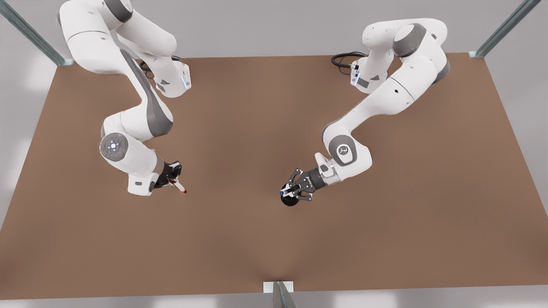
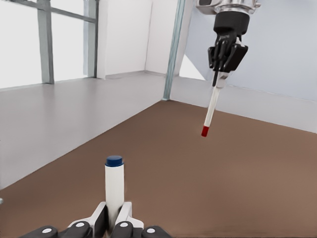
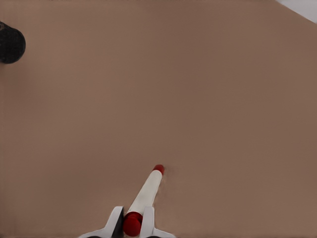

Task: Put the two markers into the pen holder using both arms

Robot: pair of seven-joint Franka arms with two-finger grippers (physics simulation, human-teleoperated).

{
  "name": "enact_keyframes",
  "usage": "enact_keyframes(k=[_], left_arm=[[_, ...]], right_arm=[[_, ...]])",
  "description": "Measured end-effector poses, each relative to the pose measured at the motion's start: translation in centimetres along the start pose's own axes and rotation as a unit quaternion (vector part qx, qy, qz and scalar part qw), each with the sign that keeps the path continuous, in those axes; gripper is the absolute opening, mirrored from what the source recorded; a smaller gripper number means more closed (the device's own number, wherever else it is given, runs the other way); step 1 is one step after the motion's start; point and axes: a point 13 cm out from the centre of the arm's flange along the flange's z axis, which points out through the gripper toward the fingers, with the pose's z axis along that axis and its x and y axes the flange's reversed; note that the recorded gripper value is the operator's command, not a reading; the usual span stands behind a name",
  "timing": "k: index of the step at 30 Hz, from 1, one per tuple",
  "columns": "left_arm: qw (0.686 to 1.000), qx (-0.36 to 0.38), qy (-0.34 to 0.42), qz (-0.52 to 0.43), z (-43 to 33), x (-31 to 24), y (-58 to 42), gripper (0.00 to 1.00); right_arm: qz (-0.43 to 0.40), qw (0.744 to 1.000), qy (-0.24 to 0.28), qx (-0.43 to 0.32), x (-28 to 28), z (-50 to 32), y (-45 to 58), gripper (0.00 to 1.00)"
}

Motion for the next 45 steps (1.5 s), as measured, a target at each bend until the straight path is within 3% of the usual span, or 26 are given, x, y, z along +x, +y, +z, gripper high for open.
enact_keyframes(k=[6,7,8,14,20,24,27,29,32,37,42,43,44,45], left_arm=[[0.998,0.002,0.0,0.062,-0.2,3.0,-0.3,0.21],[0.997,0.003,-0.002,0.072,0.0,3.0,-0.6,0.31],[0.997,0.004,-0.003,0.082,0.1,3.0,-0.9,1.0],[0.989,0.003,-0.005,0.146,-0.8,2.6,-1.3,1.0],[0.967,-0.055,0.052,0.242,-17.8,6.2,9.8,1.0],[0.867,-0.013,0.148,0.476,-29.4,-1.2,20.5,1.0],[0.805,0.069,0.275,0.521,-34.1,-2.8,21.8,1.0],[0.785,0.074,0.365,0.494,-37.9,-5.1,22.0,1.0],[0.801,0.057,0.459,0.38,-40.9,-5.2,20.3,1.0],[0.828,-0.029,0.535,0.167,-43.5,-3.2,19.5,1.0],[0.8,-0.142,0.583,-0.016,-44.3,-5.4,14.5,1.0],[0.8,-0.155,0.577,-0.049,-44.2,-5.2,14.1,1.0],[0.8,-0.165,0.572,-0.08,-44.1,-4.6,14.1,1.0],[0.798,-0.175,0.566,-0.11,-43.8,-3.7,14.4,1.0]], right_arm=[[0.013,1.0,0.0,0.007,-2.2,-1.4,8.0,0.21],[0.019,1.0,-0.003,0.007,-2.9,-1.5,8.6,0.21],[0.02,1.0,-0.006,0.009,-3.8,-1.5,9.8,0.21],[0.043,0.999,-0.013,0.008,-7.3,-0.2,18.7,0.21],[0.102,0.994,-0.041,-0.017,-11.4,-0.9,24.7,0.21],[0.151,0.985,-0.078,-0.022,-16.0,-1.8,26.9,0.21],[0.176,0.98,-0.094,-0.029,-18.0,-1.2,29.9,0.21],[0.192,0.976,-0.098,-0.033,-18.7,-0.4,31.3,0.21],[0.22,0.97,-0.099,-0.037,-19.4,1.6,31.7,0.21],[0.258,0.959,-0.106,-0.041,-20.5,4.4,31.9,0.21],[0.276,0.953,-0.115,-0.046,-21.0,5.7,33.5,0.21],[0.28,0.952,-0.117,-0.047,-21.1,5.8,33.6,0.31],[0.285,0.95,-0.119,-0.048,-21.1,5.8,33.7,0.78],[0.289,0.948,-0.12,-0.047,-21.2,5.9,33.6,1.0]])
